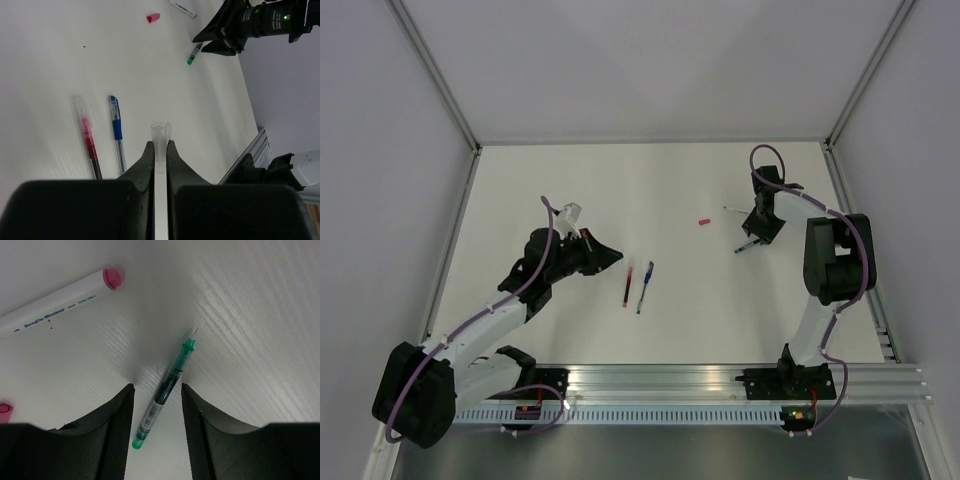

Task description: Insert the pens into the pen caps

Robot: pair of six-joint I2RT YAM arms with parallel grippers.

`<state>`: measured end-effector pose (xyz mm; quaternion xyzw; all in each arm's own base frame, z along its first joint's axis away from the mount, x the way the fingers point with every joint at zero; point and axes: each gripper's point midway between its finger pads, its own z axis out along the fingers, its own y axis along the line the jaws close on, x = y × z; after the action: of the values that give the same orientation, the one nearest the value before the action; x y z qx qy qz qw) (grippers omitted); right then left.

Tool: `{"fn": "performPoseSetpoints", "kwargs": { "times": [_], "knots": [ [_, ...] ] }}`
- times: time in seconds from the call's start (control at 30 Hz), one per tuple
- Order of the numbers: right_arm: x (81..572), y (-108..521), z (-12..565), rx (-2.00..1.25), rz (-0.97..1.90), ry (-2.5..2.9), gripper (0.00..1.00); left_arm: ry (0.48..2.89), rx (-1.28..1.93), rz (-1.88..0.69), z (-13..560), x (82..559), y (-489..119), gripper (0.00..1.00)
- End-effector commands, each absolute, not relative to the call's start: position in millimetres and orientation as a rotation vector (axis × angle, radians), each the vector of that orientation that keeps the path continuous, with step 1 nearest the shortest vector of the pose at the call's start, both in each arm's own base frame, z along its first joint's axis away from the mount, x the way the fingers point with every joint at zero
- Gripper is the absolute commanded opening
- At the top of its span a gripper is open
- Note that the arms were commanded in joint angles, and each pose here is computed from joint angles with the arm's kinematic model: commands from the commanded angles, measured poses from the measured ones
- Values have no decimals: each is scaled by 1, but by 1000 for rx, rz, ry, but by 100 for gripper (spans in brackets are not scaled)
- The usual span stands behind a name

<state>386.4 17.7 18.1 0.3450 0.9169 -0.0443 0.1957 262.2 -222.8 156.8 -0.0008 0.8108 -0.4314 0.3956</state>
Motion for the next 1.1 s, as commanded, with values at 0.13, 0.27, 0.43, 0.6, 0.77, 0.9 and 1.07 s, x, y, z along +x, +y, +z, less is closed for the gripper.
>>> {"fn": "performPoseSetpoints", "kwargs": {
  "times": [0.13,0.27,0.43,0.6,0.77,0.9,1.07],
  "knots": [
    [379,4,25,918,-279,2613,48,1957,53,-1068,184,264,-219,2],
    [370,9,14,917,-254,2653,47,1923,50,-1053,193,262,-214,2],
    [372,22,-1,904,-150,2672,47,1925,48,-1045,192,263,-214,2],
    [366,16,-8,886,-201,2695,40,1922,51,-1049,193,262,-214,2],
    [360,7,-1,865,-279,2701,13,1918,55,-1056,194,261,-214,2],
    [356,9,4,754,-251,2743,0,1903,94,-1133,202,253,-223,2],
    [355,20,46,573,-187,2663,0,1858,165,-1236,215,242,-234,2]
  ]
}}
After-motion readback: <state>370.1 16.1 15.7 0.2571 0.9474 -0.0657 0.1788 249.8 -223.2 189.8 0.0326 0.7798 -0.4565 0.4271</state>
